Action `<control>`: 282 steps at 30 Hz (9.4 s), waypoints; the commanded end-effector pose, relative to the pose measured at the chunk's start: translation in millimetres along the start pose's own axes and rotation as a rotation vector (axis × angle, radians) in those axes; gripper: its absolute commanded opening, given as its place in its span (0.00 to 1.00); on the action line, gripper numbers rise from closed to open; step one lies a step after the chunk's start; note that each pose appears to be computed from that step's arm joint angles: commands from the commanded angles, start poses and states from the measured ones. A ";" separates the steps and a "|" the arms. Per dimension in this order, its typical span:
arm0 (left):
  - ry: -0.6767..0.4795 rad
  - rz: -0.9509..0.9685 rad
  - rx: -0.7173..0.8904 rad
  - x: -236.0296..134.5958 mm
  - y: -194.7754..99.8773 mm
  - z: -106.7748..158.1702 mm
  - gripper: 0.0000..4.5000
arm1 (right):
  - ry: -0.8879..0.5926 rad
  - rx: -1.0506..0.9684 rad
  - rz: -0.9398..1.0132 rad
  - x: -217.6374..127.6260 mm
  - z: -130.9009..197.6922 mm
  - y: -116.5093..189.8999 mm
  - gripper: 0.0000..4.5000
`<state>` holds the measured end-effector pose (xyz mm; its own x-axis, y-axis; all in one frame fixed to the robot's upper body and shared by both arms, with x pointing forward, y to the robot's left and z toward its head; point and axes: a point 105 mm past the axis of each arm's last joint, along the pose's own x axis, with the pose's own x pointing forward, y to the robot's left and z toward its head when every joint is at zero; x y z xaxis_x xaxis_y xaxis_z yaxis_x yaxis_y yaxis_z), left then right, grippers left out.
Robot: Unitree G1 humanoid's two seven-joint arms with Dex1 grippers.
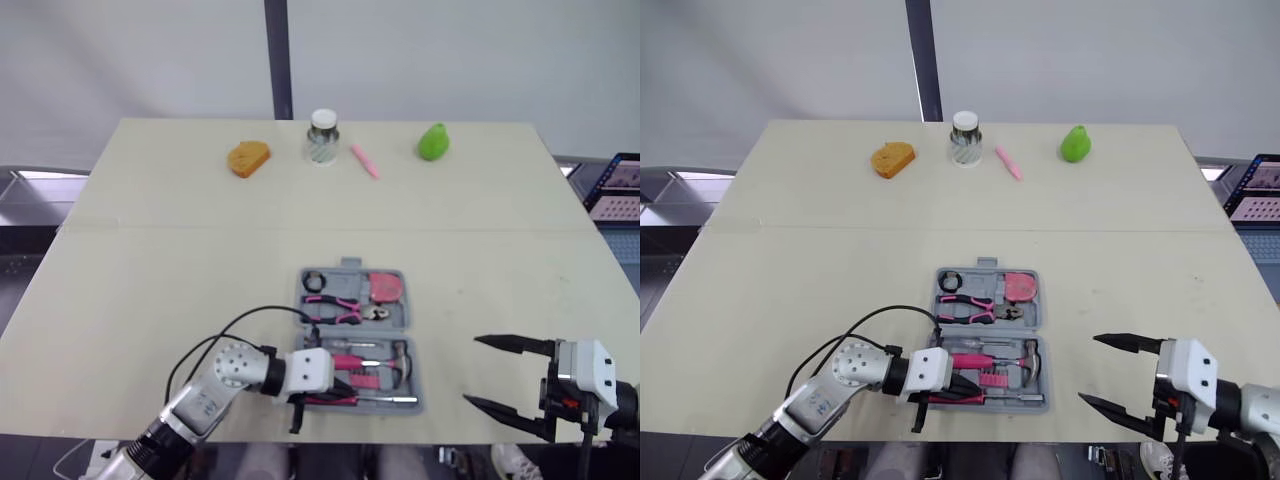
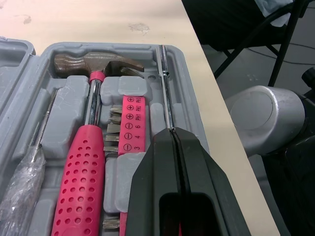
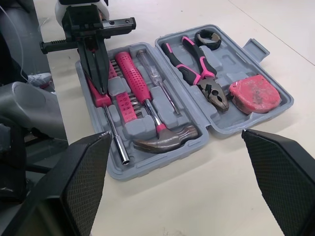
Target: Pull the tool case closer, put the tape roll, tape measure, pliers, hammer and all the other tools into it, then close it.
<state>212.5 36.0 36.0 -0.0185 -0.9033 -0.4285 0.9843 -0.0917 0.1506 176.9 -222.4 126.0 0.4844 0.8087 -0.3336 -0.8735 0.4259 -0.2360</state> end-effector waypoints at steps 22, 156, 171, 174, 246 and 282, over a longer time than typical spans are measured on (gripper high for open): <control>0.175 -0.089 -0.052 0.9 -17.8 -38.5 0.01 | -0.007 -0.041 -0.041 -3.1 8.5 -4.0 1.00; 0.039 0.510 -0.403 -77.1 61.7 -50.8 0.00 | 0.305 0.236 -0.166 128.7 -37.7 -43.3 0.01; 0.034 0.480 -0.412 -68.2 50.2 -51.8 0.00 | 0.297 0.243 -0.140 132.8 -34.4 -36.7 0.01; 0.033 0.475 -0.418 -67.2 46.5 -51.0 0.00 | 0.299 0.247 -0.131 132.5 -34.3 -34.1 0.01; 0.053 0.443 -0.495 -67.5 6.7 -51.4 0.00 | 0.315 0.303 0.002 136.3 -34.0 3.9 0.01; -0.141 0.264 -0.436 -105.6 -7.9 18.0 0.21 | 0.184 0.365 -0.159 65.0 -8.2 -84.3 0.00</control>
<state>211.7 136.1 90.9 0.2928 -0.9004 -0.3218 0.9190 0.3579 -0.1653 281.2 -206.5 106.0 0.5811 0.6331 -0.5114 -0.7270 0.6862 0.0234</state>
